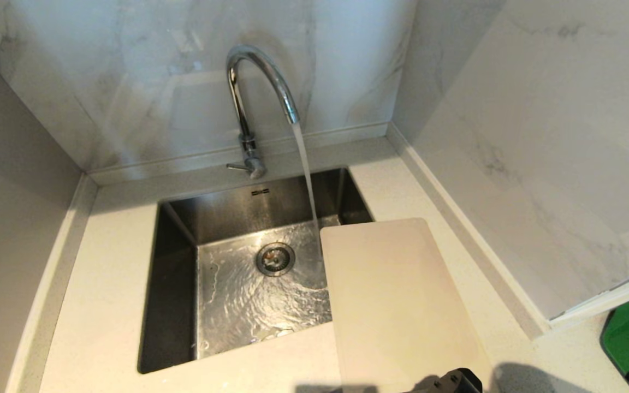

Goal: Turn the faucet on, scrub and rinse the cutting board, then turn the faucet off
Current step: Pick up the cutting board

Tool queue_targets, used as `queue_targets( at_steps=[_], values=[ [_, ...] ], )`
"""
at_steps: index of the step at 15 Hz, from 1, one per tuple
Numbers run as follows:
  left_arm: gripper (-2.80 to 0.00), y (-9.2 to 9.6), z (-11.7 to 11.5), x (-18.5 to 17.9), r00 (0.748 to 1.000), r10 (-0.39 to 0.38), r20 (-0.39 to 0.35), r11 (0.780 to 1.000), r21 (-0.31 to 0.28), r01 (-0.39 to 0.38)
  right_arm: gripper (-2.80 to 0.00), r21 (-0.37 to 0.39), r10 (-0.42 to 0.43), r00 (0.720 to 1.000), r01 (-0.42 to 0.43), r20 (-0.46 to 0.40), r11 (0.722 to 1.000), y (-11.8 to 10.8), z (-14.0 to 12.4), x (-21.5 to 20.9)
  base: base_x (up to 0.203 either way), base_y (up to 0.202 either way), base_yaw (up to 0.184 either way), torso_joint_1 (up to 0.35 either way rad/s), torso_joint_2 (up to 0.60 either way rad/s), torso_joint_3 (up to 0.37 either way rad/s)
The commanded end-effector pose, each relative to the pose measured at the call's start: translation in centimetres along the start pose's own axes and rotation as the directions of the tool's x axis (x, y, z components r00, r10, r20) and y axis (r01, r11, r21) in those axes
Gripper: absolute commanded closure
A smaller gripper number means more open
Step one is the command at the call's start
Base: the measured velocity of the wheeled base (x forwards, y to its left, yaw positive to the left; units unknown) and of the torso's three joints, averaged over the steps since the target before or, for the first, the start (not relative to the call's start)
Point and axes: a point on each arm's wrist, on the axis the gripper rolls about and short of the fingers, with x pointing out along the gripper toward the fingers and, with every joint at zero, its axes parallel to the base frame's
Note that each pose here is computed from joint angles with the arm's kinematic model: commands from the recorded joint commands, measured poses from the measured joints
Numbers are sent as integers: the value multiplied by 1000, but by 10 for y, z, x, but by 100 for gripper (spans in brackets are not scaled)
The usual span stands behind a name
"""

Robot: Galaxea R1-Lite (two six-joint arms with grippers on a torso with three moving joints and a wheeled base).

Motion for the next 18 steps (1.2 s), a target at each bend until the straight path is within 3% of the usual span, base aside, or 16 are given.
queue_targets(
  at_steps=[1, 5, 18],
  values=[
    [0, 0, 0, 0, 1000, 1, -1, 1000, 0, -1, -280, 3, 9, 1000, -9, -17, 1000, -1, -1, 4, 0, 0, 0, 0, 0, 0],
    [0, 0, 0, 0, 1000, 0, -1, 1000, 0, 0, -280, 28, -5, 1000, 6, -23, 1000, -6, -5, 7, 0, 0, 0, 0, 0, 0],
    [0, 0, 0, 0, 1000, -1, -1, 1000, 0, 1, -280, 10, 8, 999, -8, -42, 1000, -12, 1, 21, 0, 0, 0, 0, 0, 0]
  ],
)
